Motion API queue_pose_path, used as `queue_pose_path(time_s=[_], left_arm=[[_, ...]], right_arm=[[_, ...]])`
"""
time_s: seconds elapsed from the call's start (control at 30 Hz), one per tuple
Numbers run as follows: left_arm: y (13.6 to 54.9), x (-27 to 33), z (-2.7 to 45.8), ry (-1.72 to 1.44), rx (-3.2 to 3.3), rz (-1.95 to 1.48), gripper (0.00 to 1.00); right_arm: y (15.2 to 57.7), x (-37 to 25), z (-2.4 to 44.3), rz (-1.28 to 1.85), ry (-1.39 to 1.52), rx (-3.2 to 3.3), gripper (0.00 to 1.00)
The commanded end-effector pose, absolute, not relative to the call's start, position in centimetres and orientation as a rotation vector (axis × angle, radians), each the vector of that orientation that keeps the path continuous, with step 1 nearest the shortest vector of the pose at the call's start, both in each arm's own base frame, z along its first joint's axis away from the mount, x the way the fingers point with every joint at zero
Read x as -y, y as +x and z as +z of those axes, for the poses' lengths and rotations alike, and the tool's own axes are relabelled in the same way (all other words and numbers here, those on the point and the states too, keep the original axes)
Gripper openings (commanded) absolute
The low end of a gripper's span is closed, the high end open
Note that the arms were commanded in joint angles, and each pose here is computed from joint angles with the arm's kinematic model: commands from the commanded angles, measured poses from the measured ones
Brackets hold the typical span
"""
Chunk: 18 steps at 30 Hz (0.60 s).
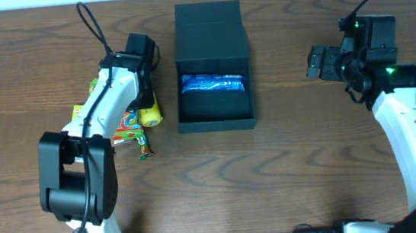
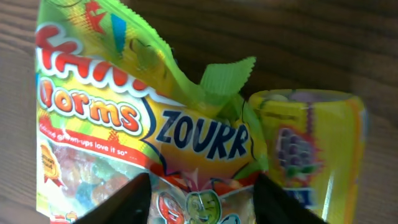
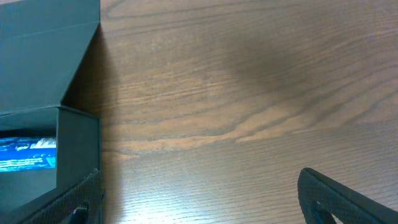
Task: Pack container
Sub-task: 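Move the left gripper back over the gummy bag, then grasp the Haribo Worms gummy bag with the left gripper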
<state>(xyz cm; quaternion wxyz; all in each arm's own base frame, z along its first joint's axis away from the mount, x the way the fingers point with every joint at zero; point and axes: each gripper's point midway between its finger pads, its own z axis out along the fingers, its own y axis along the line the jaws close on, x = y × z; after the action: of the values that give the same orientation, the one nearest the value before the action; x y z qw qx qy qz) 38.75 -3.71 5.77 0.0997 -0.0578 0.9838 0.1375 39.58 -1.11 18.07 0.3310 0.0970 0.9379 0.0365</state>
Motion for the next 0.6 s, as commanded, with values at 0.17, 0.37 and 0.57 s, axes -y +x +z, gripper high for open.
queue_pose_path(time_s=[0.17, 0.37, 0.57], left_arm=[[38.52, 3.34, 4.92, -0.18, -2.93, 0.423, 0.2], [38.59, 3.37, 4.94, -0.18, -2.927, 0.421, 0.07], [38.61, 3.43, 5.69, -0.18, -2.917, 0.416, 0.44]], right_arm=[[39.5, 1.47, 18.54, 0.089, 0.263, -2.439, 0.99], [39.5, 1.47, 18.54, 0.089, 0.263, -2.439, 0.99], [39.5, 1.47, 18.54, 0.089, 0.263, -2.439, 0.99]])
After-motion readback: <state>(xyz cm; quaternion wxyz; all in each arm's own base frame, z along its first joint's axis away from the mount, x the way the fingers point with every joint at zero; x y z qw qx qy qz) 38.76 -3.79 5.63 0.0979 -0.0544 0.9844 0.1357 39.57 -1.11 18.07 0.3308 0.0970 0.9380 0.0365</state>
